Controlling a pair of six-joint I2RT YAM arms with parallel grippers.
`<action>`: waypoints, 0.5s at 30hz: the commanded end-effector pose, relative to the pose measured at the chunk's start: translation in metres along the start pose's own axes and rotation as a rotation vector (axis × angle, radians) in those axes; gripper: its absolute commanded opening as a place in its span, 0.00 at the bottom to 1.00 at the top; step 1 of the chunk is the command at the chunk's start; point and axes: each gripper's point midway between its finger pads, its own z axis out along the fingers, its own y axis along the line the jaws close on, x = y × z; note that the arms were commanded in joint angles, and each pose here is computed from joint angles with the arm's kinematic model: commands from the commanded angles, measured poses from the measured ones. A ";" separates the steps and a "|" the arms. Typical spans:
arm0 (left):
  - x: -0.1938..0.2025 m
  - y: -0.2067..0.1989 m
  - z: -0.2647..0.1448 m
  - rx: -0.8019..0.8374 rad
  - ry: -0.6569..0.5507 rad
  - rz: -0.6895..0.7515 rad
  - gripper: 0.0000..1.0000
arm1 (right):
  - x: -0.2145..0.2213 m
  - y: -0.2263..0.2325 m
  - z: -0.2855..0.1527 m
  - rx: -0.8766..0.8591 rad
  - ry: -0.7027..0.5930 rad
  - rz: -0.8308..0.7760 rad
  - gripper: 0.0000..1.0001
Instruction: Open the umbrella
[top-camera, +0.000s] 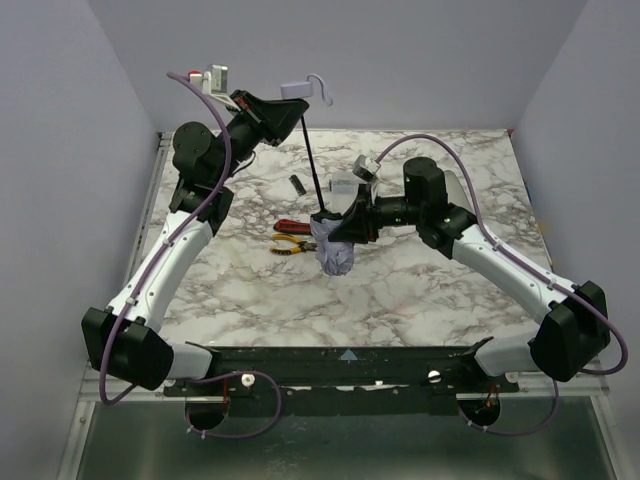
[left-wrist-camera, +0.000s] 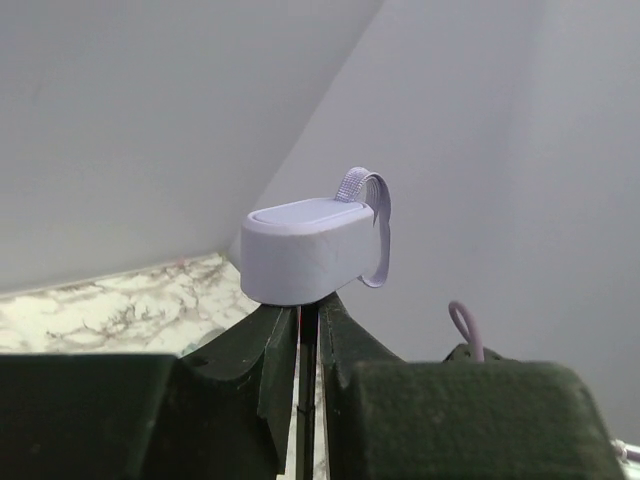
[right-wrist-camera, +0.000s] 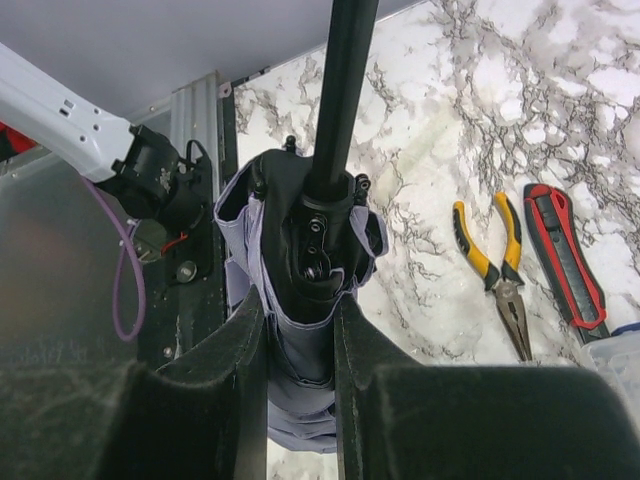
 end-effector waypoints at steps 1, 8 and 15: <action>-0.061 -0.010 0.009 0.031 -0.175 0.094 0.14 | 0.006 0.008 -0.002 -0.026 0.028 -0.027 0.00; -0.093 -0.011 0.017 0.036 -0.238 0.125 0.17 | 0.012 0.004 0.002 -0.021 0.065 -0.070 0.00; -0.121 -0.005 0.020 0.018 -0.301 0.142 0.26 | 0.021 0.007 0.007 -0.044 0.126 -0.131 0.00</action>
